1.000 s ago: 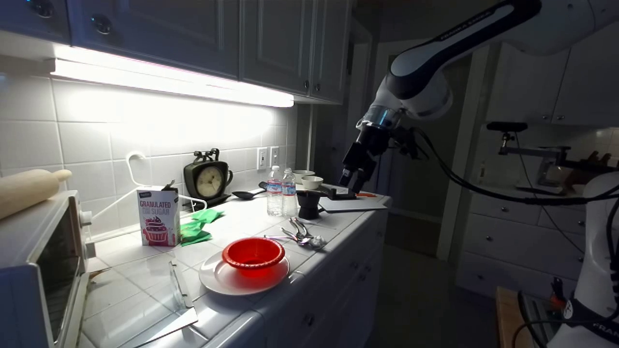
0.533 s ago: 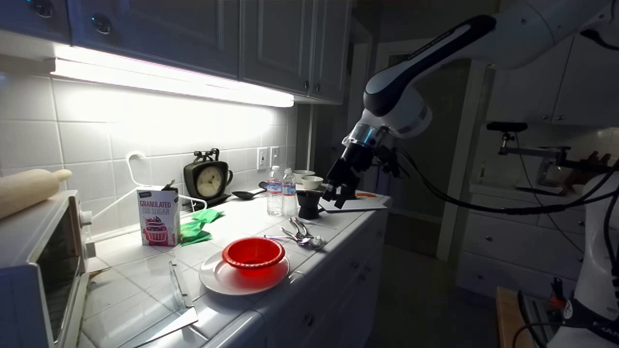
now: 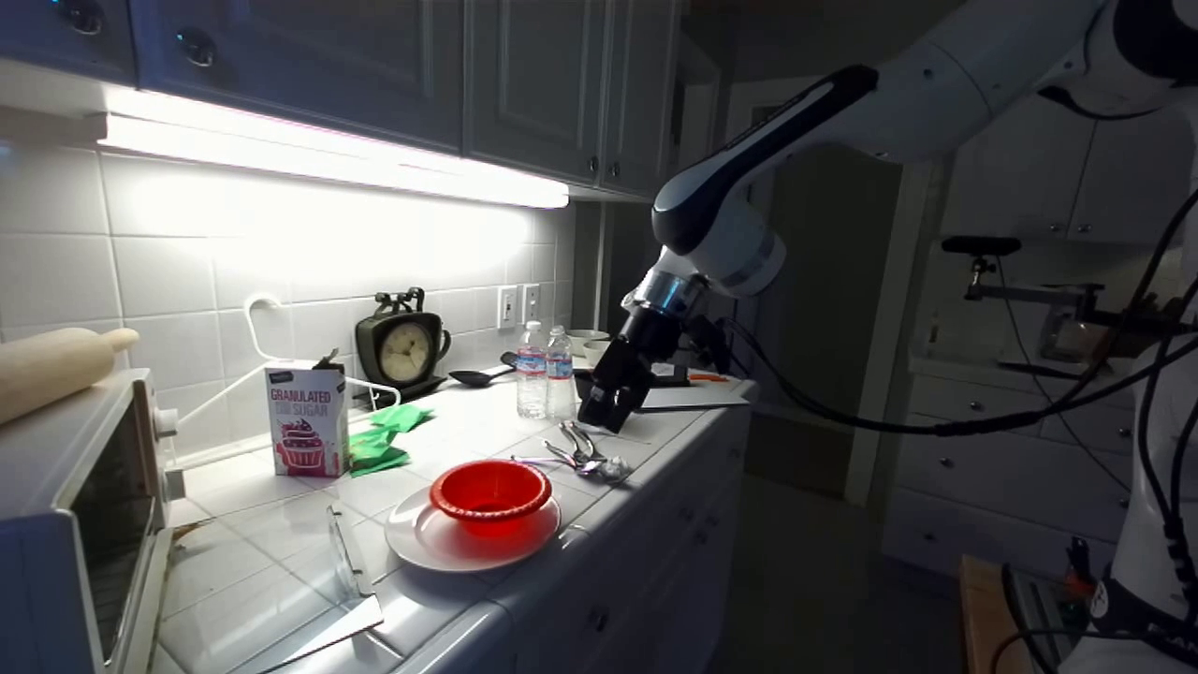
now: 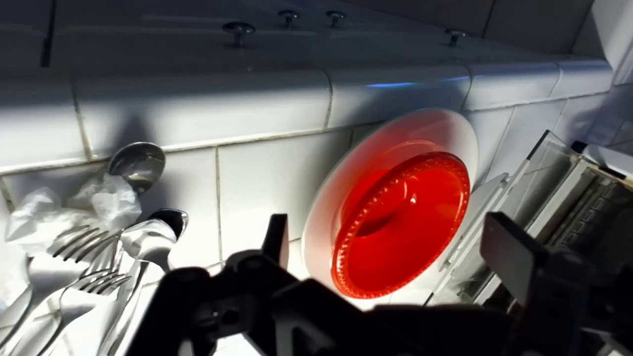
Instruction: Pick up the red bowl and put it in the microwave
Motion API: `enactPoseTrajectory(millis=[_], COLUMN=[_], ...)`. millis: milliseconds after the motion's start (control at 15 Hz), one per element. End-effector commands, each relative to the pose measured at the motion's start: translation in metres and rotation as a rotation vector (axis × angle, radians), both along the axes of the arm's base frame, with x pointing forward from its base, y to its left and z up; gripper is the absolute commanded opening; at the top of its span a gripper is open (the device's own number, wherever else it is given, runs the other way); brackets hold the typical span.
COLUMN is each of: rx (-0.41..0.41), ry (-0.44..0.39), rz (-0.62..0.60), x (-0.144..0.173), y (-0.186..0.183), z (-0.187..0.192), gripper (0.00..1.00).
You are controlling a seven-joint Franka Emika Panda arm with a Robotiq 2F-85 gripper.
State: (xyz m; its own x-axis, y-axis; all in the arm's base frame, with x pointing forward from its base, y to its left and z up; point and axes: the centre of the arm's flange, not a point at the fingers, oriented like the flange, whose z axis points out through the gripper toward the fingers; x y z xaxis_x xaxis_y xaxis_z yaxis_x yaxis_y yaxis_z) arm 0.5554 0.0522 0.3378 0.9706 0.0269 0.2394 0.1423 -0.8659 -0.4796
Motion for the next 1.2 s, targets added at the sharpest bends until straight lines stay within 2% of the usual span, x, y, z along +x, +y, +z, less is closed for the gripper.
enactPoseTrajectory(millis=[0,267,800,867,933,1133], rx=[0.054,0.076,0.05,0.048,0.049,0.061], ry=[-0.037,-0.055,-0.106,-0.111,-0.115,-0.119], rz=[-0.028,-0.069,-0.005,-0.003,-0.007,-0.025], x=[0.021,0.03,0.051,0.055,0.059,0.069], y=[0.01,0.022,0.054,0.058,0.061,0.071], z=[-0.023,-0.041,-0.07,-0.074,-0.077,-0.083], gripper=[1.0,1.0,1.0,0.75,0.74,0.5])
